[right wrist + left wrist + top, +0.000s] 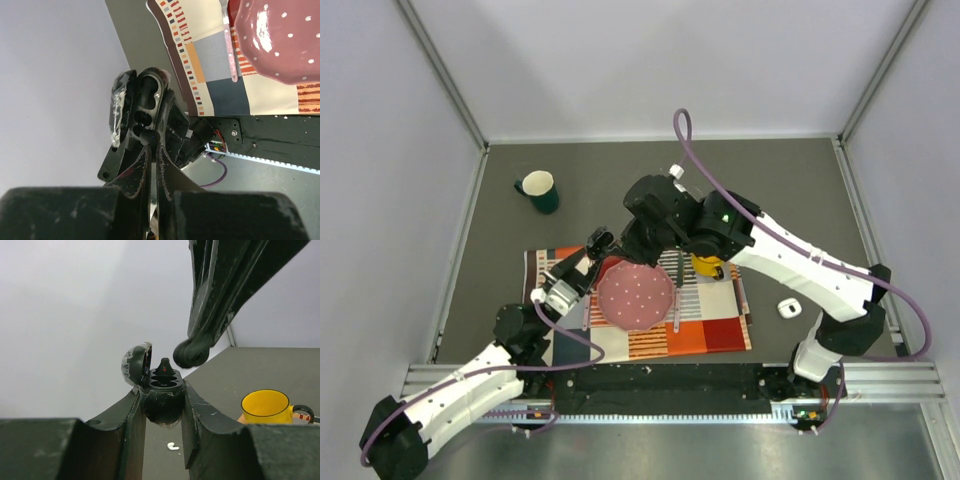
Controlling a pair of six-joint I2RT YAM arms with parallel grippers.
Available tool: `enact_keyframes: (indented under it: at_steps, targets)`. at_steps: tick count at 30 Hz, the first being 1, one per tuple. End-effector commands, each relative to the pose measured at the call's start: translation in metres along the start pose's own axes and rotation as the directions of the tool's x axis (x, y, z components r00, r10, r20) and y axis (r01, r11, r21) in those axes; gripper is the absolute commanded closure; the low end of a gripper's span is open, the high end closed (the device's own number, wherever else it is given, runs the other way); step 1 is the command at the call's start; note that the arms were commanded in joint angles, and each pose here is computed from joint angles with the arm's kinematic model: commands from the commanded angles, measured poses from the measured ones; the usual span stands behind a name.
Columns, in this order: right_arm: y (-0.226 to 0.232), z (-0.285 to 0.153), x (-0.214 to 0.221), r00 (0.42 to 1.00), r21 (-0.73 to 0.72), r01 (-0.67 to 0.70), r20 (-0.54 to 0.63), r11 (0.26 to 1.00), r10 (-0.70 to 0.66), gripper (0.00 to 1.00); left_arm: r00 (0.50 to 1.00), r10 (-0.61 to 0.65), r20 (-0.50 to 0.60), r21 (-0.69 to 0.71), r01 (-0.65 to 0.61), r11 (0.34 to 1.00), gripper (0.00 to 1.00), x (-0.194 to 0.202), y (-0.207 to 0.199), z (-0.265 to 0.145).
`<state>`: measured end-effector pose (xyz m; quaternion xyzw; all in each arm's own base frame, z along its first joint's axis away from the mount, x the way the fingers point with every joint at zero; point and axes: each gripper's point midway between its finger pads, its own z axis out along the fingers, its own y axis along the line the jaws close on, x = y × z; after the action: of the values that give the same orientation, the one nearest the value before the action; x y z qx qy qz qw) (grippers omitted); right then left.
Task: Insert the wireless bluetooth earbuds into the charging case
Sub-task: Place the earbud in the charging case.
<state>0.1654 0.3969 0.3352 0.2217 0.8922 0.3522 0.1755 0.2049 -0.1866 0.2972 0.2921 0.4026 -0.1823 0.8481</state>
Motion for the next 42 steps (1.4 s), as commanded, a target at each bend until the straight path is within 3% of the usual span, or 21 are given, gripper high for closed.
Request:
enact_keyframes:
  at_steps: [1,29,42]
  targets:
    - [0.011,0.0,0.0,1.0,-0.016,-0.019,-0.022,1.0,0.019,1.0,0.997,0.023,0.069,-0.035,-0.02,0.999,1.0,-0.016,0.008,0.002]
    - [0.01,0.016,-0.013,1.0,0.002,-0.018,0.025,1.0,0.018,1.0,0.998,0.009,0.063,0.004,-0.009,1.0,1.0,-0.017,0.002,0.006]
    - [-0.002,0.039,-0.003,0.999,0.067,-0.026,-0.033,0.997,0.029,1.0,0.995,-0.001,0.1,0.06,-0.005,0.998,1.0,-0.032,-0.006,0.009]
